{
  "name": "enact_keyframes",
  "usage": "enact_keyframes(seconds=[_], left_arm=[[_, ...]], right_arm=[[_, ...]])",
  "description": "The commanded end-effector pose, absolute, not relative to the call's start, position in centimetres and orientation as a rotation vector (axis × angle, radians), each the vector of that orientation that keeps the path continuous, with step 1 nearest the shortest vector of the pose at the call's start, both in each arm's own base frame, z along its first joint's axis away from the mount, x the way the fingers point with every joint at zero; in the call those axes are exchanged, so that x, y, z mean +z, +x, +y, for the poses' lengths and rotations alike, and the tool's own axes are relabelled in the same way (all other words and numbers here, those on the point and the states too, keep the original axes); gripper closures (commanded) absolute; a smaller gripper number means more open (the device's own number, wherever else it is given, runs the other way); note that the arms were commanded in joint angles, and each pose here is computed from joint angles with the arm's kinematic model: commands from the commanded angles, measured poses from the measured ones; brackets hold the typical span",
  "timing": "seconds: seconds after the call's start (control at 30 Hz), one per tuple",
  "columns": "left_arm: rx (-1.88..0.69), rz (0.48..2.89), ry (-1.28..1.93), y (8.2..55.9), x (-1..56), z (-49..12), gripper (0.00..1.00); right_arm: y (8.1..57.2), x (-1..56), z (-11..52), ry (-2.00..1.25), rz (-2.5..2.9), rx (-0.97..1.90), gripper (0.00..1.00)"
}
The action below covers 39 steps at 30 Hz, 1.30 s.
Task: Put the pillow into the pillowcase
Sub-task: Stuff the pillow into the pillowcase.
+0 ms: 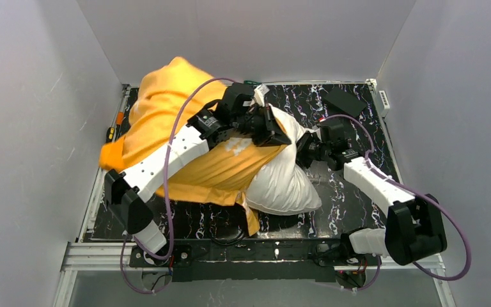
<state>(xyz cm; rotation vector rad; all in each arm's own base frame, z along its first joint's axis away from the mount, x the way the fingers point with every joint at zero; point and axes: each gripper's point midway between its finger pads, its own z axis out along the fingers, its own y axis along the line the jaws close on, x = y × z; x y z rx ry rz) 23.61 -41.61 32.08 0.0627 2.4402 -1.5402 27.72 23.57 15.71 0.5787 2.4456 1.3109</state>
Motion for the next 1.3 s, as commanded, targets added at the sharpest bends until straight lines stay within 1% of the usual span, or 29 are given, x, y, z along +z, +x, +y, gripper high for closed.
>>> enact_keyframes(seconds=[0.0, 0.03, 0.07, 0.1, 0.17, 0.2, 0.3, 0.4, 0.43, 0.47, 0.5, 0.57, 0.63, 0.67, 0.8, 0.87, 0.97, 1.03, 1.13, 1.2, 1.23, 1.27], left_arm=[[-1.160, 2.699, 0.154, 19.9, 26.7, -35.8, 1.00], [-1.040, 2.760, 0.164, 19.5, 25.2, -34.2, 1.00], [-0.952, 2.794, 0.176, 19.3, 24.3, -33.0, 0.97], [-0.875, 2.820, 0.191, 19.2, 23.4, -31.9, 0.92], [-0.758, 2.854, 0.212, 19.3, 22.4, -30.2, 0.77], [-0.712, 2.859, 0.218, 19.4, 22.2, -29.6, 0.68], [-0.602, 2.814, 0.226, 20.9, 23.4, -27.7, 0.45], [-0.472, 2.710, 0.230, 23.1, 26.1, -25.8, 0.28], [-0.419, 2.661, 0.227, 24.1, 27.2, -25.0, 0.23], [-0.382, 2.624, 0.229, 24.9, 28.1, -24.4, 0.21], [-0.349, 2.590, 0.235, 25.6, 29.0, -23.8, 0.19], [-0.302, 2.531, 0.226, 26.8, 30.4, -22.8, 0.17], [-0.263, 2.495, 0.194, 28.0, 31.1, -21.7, 0.17], [-0.238, 2.490, 0.169, 28.6, 31.2, -21.1, 0.17], [-0.216, 2.497, 0.070, 30.9, 30.8, -19.6, 0.17], [-0.217, 2.514, 0.042, 32.0, 30.3, -19.3, 0.17], [-0.232, 2.543, 0.002, 33.6, 29.2, -19.2, 0.19], [-0.246, 2.557, -0.032, 34.8, 28.5, -19.1, 0.20], [-0.299, 2.593, -0.052, 36.3, 26.8, -19.5, 0.22], [-0.323, 2.634, -0.063, 37.2, 25.4, -19.7, 0.27], [-0.323, 2.646, -0.070, 37.4, 24.9, -19.7, 0.31], [-0.339, 2.656, -0.071, 37.6, 24.6, -19.9, 0.37]], right_arm=[[26.2, 27.3, 26.2, 0.156, 2.155, 1.597, 0.99], [25.9, 26.9, 26.0, 0.148, 2.173, 1.585, 0.99], [25.6, 26.4, 25.8, 0.144, 2.196, 1.565, 0.99], [25.3, 25.8, 25.7, 0.139, 2.222, 1.548, 0.99], [24.8, 24.7, 25.7, 0.119, 2.274, 1.536, 0.99], [24.5, 24.5, 25.8, 0.095, 2.290, 1.549, 0.99], [24.3, 24.3, 25.9, 0.050, 2.312, 1.550, 0.99], [24.1, 23.8, 25.5, 0.007, 2.363, 1.492, 0.99], [24.1, 23.6, 25.2, -0.007, 2.385, 1.448, 0.99], [24.0, 23.3, 24.7, -0.006, 2.420, 1.389, 0.96], [24.2, 23.1, 24.0, 0.002, 2.443, 1.314, 0.79], [25.0, 23.5, 22.4, 0.042, 2.456, 1.173, 0.54], [26.2, 23.8, 20.4, 0.115, 2.442, 1.055, 0.38], [26.6, 24.3, 19.5, 0.144, 2.427, 1.029, 0.32], [28.8, 25.6, 16.2, 0.267, 2.354, 0.961, 0.14], [30.0, 25.7, 15.3, 0.302, 2.327, 0.977, 0.08], [31.8, 25.1, 15.6, 0.305, 2.318, 1.028, 0.04], [33.1, 24.2, 16.4, 0.295, 2.321, 1.084, 0.02], [34.8, 22.4, 17.7, 0.292, 2.338, 1.184, 0.02], [35.8, 21.7, 18.9, 0.279, 2.336, 1.258, 0.02], [36.3, 21.5, 19.4, 0.271, 2.334, 1.281, 0.02], [36.6, 21.4, 20.0, 0.260, 2.337, 1.301, 0.02]])
